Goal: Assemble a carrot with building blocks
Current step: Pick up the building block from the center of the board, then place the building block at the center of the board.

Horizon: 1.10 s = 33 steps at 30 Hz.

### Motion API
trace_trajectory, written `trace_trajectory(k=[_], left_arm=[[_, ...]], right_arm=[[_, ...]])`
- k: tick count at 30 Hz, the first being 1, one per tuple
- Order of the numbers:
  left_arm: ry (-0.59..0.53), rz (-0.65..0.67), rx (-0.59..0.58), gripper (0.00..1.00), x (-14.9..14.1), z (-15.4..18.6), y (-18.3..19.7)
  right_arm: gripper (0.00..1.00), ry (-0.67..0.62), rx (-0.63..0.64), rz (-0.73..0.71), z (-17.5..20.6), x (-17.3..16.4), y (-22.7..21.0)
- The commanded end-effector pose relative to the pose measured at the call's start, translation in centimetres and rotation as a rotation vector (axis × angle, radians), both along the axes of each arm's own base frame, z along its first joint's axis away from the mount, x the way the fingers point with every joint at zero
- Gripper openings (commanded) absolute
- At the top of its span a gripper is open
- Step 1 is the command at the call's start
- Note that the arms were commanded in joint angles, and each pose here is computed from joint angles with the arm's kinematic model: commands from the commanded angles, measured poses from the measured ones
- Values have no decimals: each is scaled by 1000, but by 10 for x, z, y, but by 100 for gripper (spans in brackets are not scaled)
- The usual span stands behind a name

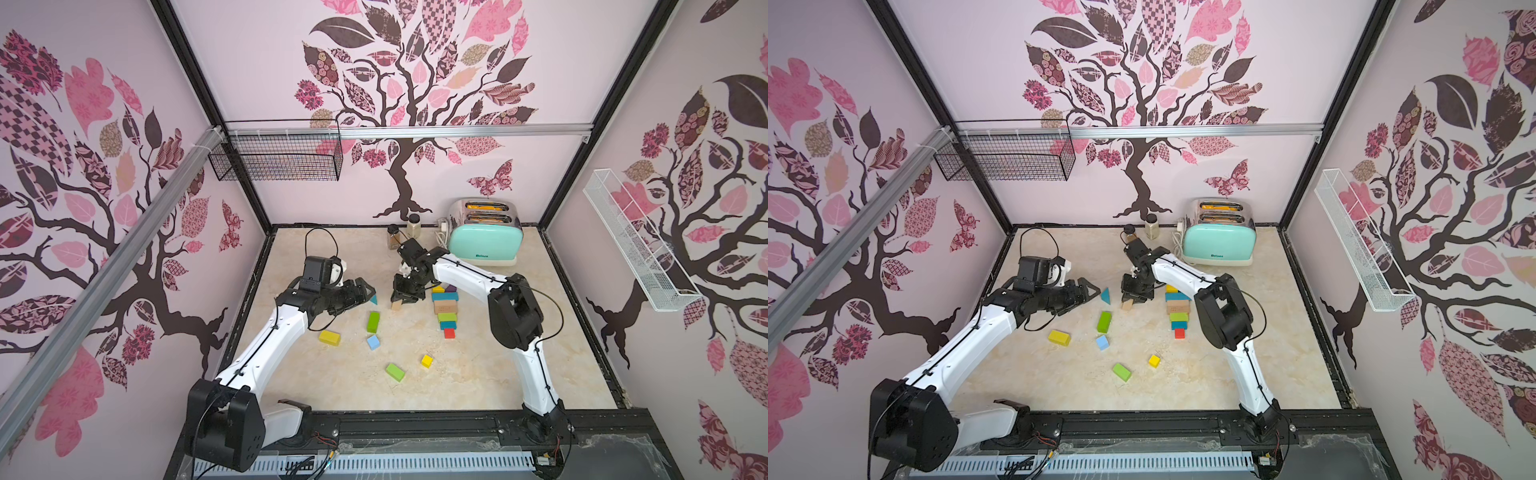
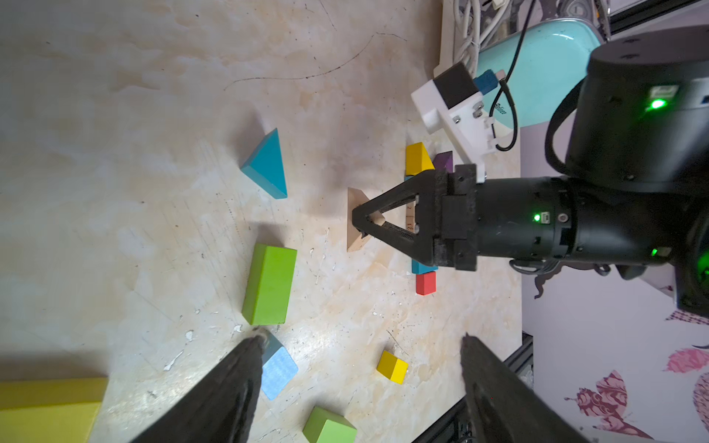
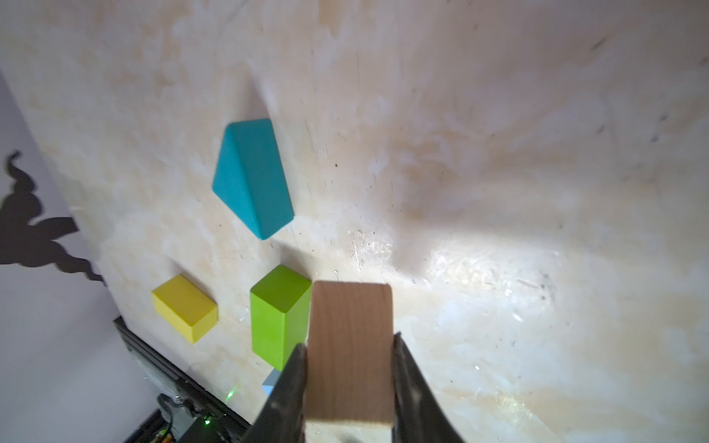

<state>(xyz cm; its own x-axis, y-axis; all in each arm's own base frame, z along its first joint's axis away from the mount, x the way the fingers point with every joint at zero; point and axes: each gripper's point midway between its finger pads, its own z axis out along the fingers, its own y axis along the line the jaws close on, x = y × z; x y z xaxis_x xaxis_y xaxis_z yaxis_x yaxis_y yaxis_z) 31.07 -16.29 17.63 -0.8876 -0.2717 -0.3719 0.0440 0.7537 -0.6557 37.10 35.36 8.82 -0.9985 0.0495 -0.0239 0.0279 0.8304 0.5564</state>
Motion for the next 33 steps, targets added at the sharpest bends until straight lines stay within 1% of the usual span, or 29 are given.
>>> trace_trajectory(k=[1, 7, 13, 16, 19, 22, 25, 28, 30, 33], left_arm=[[-64, -39, -92, 84, 0, 18, -12], [-93, -59, -143, 84, 2, 24, -21], [-81, -16, -235, 83, 11, 35, -27], [-53, 28, -269, 80, 16, 38, -26], [-27, 76, -326, 75, 22, 43, -25], [-28, 100, -370, 71, 26, 50, -26], [-65, 124, -351, 67, 30, 53, -21], [-104, 127, -288, 67, 37, 53, -16], [-114, 139, -267, 67, 42, 54, -14], [-123, 163, -296, 68, 48, 61, -14]], right_arm=[[27, -21, 301, -30, 59, 15, 26], [28, 18, 530, -60, 100, 16, 42], [28, 50, 677, -82, 133, 19, 52], [28, 57, 721, -81, 145, 19, 53], [28, 63, 761, -87, 154, 20, 53], [28, 74, 819, -101, 165, 23, 52], [28, 88, 849, -93, 173, 22, 53], [28, 88, 862, -85, 180, 19, 52], [28, 88, 867, -77, 184, 17, 52], [28, 95, 872, -71, 184, 14, 51]])
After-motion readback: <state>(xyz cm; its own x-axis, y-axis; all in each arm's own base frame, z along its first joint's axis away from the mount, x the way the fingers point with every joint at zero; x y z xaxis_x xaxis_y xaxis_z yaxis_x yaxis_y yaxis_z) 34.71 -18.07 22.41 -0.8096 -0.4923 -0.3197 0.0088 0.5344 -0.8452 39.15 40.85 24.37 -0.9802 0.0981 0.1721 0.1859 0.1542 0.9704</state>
